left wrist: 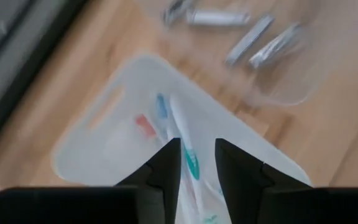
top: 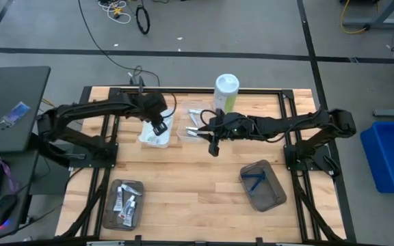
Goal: Pick & Place Travel size toiletries
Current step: Return to Home Position
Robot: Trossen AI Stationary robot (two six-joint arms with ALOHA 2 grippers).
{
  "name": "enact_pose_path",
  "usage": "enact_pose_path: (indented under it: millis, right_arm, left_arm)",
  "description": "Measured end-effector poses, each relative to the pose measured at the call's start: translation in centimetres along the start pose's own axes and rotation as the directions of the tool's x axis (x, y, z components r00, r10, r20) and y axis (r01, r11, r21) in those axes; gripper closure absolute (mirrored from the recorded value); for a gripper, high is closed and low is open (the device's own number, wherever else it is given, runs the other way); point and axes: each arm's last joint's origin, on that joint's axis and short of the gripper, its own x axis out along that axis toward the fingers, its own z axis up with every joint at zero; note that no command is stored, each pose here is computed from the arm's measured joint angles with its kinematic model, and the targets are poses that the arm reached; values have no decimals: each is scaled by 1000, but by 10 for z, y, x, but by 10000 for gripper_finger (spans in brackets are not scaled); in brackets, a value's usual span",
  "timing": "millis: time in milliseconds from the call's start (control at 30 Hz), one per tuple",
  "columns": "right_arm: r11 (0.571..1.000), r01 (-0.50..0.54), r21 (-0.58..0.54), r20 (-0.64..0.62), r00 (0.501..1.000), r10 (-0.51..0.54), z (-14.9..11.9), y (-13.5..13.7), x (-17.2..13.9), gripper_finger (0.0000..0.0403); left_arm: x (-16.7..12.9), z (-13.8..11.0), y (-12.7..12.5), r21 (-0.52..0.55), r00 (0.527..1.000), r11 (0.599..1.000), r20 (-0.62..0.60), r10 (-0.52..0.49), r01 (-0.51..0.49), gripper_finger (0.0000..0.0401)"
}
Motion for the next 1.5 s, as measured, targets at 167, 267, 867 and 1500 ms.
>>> enact_pose_path:
  millis: [167,267,867,1500]
  right_arm:
    - [989,-145,-40,-62,988,142,3,-1,-21,308]
    - [973,-197,-122,-74,979,189,8,-2,-43,316]
    - [954,-215,-211,330,903,276,-53,-28,-160,353]
    - [951,-237,-200,566,765,309,-131,-31,-212,359]
  left_arm:
    - [-46,-7,8,89,985,996,169,-17,2,312]
    - [-78,-17,14,127,956,992,292,-27,-11,320]
    - [-114,-121,23,339,406,938,849,-337,70,329]
    - [-80,-168,23,361,255,932,900,-353,15,328]
